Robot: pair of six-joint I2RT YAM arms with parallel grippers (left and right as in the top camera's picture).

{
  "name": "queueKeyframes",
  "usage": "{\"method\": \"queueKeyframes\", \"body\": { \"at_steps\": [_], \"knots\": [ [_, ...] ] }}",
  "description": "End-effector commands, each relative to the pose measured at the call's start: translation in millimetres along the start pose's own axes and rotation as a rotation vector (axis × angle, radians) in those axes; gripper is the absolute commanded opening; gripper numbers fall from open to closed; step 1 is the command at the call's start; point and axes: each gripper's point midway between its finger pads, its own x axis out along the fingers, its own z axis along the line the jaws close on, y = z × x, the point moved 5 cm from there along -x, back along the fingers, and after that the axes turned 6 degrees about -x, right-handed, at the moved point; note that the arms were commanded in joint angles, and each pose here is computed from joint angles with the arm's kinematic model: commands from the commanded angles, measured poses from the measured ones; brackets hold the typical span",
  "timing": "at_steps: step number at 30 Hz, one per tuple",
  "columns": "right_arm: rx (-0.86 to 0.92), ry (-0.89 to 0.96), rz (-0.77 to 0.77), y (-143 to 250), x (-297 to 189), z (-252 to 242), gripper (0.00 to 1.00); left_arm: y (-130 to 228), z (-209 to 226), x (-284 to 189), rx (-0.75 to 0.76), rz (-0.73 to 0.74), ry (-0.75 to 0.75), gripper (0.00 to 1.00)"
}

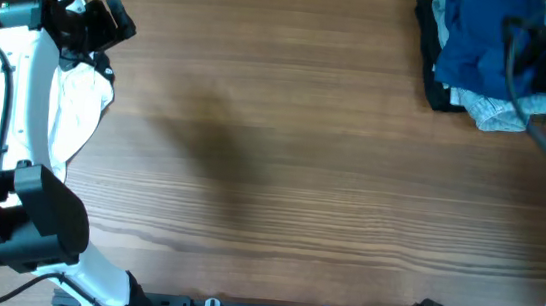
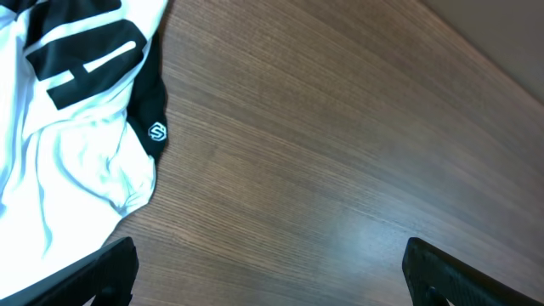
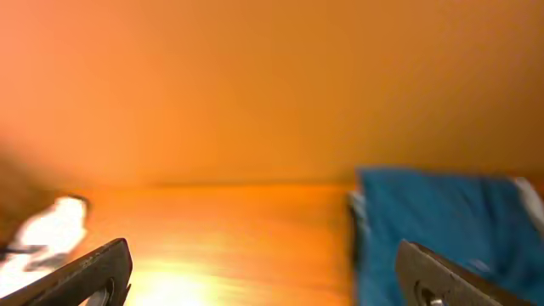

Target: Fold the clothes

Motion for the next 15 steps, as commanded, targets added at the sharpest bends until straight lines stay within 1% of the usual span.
{"method": "queueKeyframes", "body": {
  "at_steps": [1,3,4,6,8,10,12,15],
  "knots": [
    [0.169,-0.132,-0.078,-22,-41,48,1.0,1,-1,2,0.015,0.007,0.001,1.0],
    [0.184,-0.136,-0.121,-30,-62,63,1.0,1,-1,2,0.015,0.007,0.001,1.0],
    [0.097,-0.059,-0.155,-31,-83,71,1.0,1,-1,2,0.015,0.007,0.001,1.0],
    [0.107,-0.007,-0.157,-28,-91,71,1.0,1,-1,2,0.015,0.007,0.001,1.0],
    [0.109,-0.004,-0.148,-26,-94,73,1.0,1,-1,2,0.015,0.007,0.001,1.0],
    [0.071,0.001,-0.127,-21,-90,71,1.0,1,-1,2,0.015,0.007,0.001,1.0],
    [0.059,0.025,-0.099,-10,-83,65,1.0,1,-1,2,0.015,0.007,0.001,1.0],
    [0.085,0.169,-0.075,23,-77,61,1.0,1,-1,2,0.015,0.007,0.001,1.0]
  ]
}}
